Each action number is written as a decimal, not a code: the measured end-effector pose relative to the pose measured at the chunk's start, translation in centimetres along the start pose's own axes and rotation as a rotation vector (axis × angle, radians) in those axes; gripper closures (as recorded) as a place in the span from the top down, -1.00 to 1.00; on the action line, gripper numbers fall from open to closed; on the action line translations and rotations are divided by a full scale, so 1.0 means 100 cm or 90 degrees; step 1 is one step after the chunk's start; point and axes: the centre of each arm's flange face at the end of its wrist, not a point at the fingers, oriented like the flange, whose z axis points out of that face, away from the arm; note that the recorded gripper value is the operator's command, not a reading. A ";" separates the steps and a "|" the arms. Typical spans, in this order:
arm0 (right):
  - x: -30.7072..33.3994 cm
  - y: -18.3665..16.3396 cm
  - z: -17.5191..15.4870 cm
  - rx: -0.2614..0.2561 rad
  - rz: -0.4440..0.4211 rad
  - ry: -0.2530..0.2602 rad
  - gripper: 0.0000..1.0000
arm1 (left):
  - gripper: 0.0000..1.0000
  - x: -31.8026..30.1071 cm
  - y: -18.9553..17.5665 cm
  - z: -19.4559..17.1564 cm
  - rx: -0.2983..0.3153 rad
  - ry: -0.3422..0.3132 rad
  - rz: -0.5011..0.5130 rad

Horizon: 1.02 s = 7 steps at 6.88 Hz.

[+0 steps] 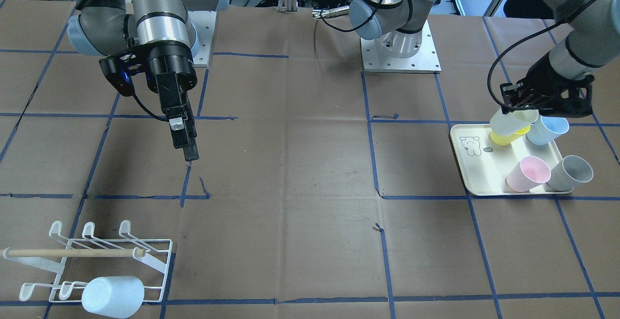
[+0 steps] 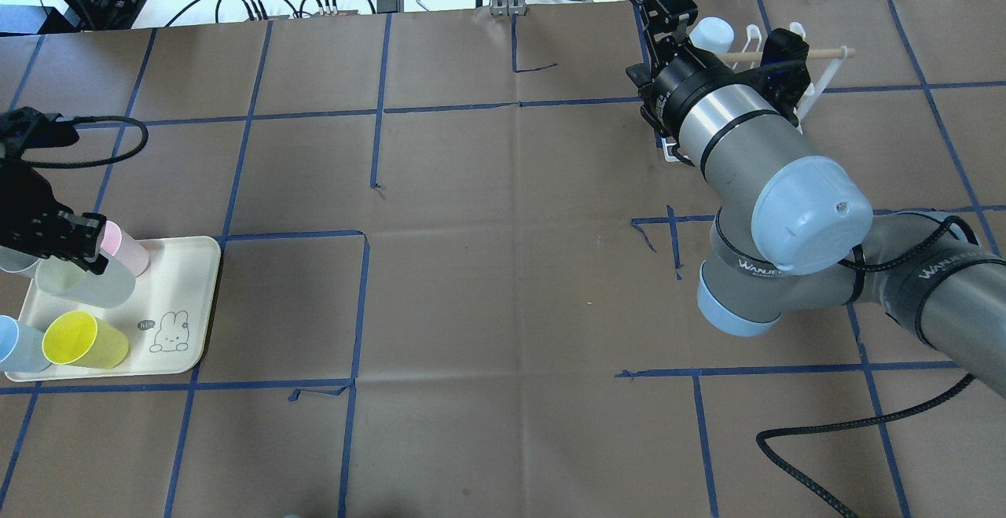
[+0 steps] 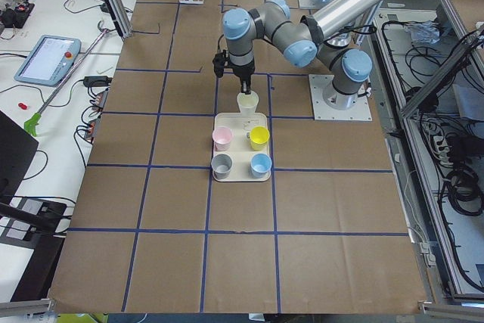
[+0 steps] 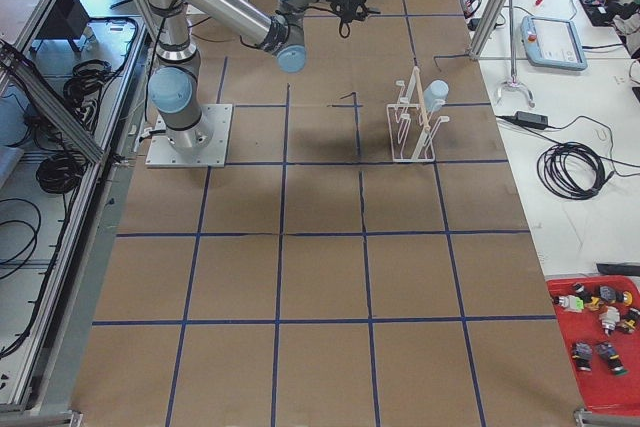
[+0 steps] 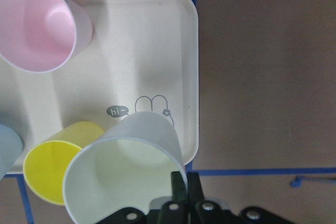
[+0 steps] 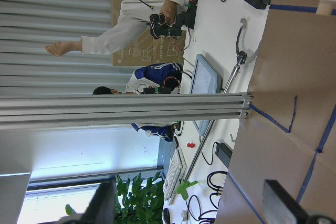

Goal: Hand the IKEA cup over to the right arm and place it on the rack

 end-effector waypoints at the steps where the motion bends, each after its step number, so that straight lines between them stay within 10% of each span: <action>1: -0.002 0.000 -0.001 0.000 0.000 -0.001 1.00 | -1.00 0.000 -0.007 -0.040 -0.010 0.005 0.004; 4: 0.000 0.000 0.001 0.000 0.000 0.001 1.00 | -1.00 0.013 -0.065 -0.071 0.033 0.029 0.054; 7: 0.000 0.000 0.001 0.000 0.000 0.002 1.00 | -1.00 0.079 -0.112 -0.090 0.254 0.176 0.136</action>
